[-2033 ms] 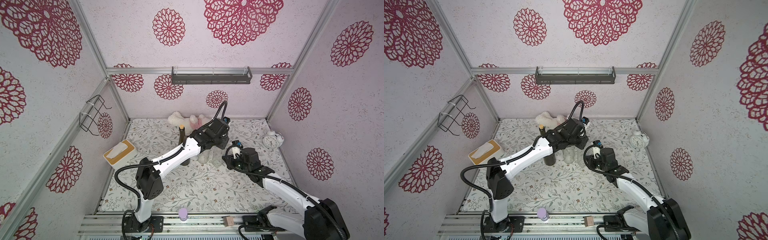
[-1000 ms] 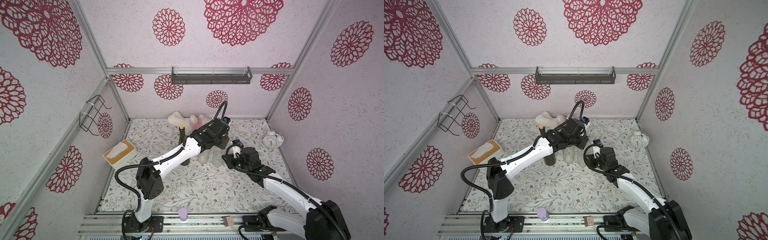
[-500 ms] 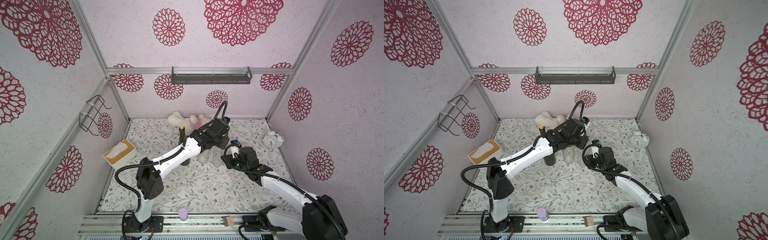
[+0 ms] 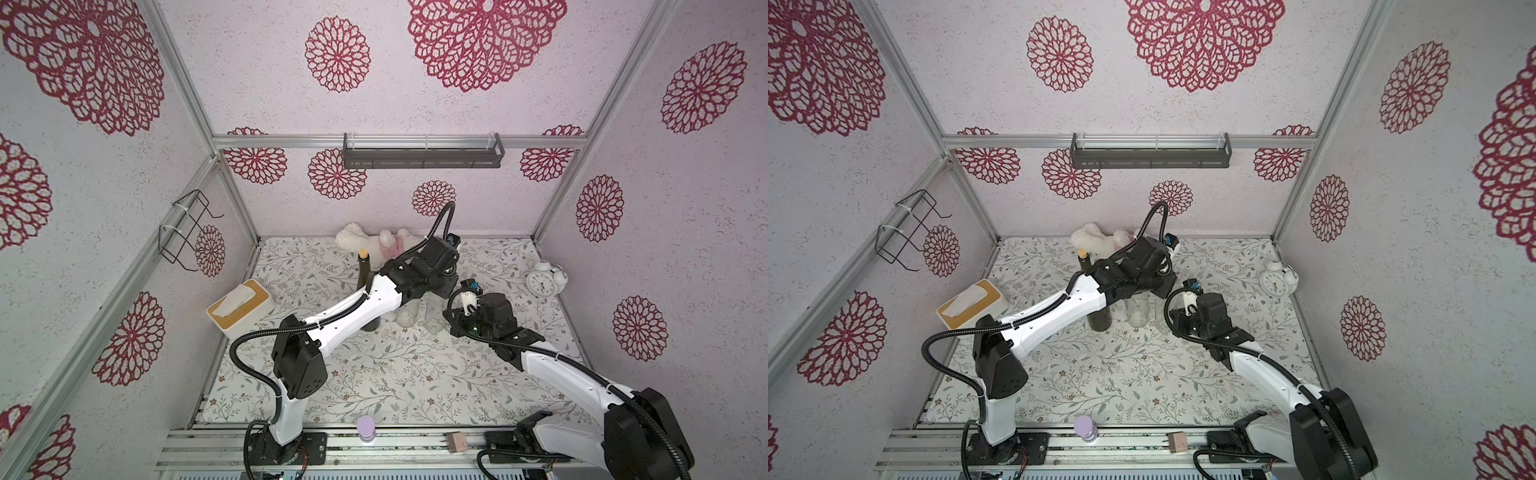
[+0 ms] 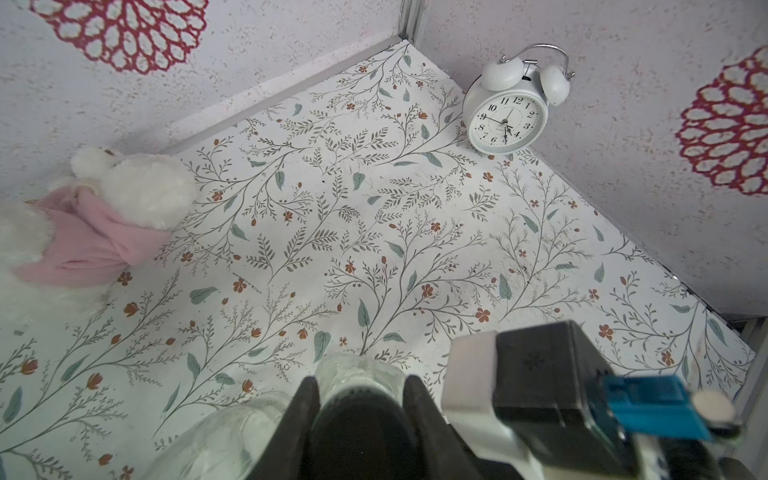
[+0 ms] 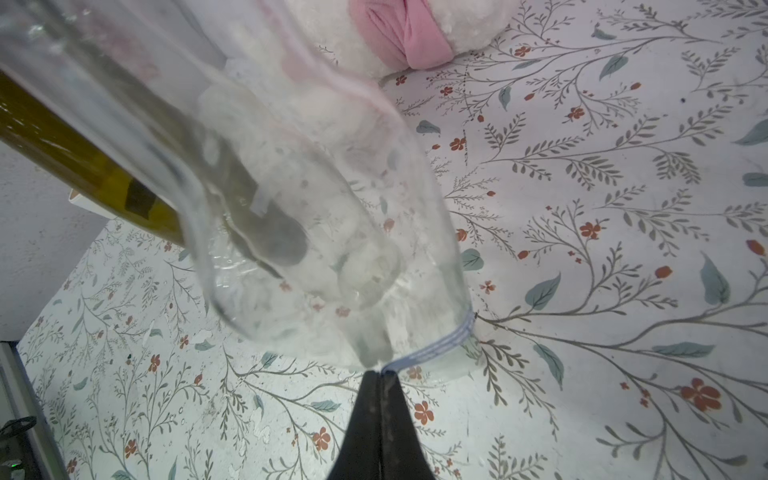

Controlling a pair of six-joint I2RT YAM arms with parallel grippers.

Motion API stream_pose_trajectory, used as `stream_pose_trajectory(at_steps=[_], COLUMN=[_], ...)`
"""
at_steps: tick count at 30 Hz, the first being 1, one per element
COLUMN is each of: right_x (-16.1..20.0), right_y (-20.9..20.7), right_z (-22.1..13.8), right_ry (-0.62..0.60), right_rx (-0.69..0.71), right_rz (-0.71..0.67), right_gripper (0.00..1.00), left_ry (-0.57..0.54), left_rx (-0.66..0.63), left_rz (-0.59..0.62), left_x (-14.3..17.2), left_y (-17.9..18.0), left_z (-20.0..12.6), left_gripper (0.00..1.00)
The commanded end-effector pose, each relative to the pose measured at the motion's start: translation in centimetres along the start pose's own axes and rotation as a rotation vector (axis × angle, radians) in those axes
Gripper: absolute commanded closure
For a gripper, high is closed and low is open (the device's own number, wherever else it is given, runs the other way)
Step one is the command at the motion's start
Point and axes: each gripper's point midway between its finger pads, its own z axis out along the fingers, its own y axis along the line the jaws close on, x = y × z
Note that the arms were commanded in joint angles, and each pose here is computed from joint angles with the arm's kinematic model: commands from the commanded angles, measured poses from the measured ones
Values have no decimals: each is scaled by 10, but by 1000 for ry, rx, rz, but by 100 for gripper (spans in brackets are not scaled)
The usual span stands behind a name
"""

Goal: Remove the label from the bottle
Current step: Tear open the label from the bottle.

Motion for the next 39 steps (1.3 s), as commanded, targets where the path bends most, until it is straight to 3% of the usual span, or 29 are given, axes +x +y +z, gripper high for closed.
stream_pose_trajectory(at_steps=[1,39], right_x=[-19,-2], right_y=[6,-11], right_z=[-4,-23], right_ry=[-51,-18], right_rx=[-11,-55], right_rz=[-16,39], right_gripper=[100,100], left_ry=[48,59], left_rx=[-5,-15], left_rz=[9,25], left_x=[14,18], left_y=[-4,1], left_z=[10,9], left_gripper=[89,90])
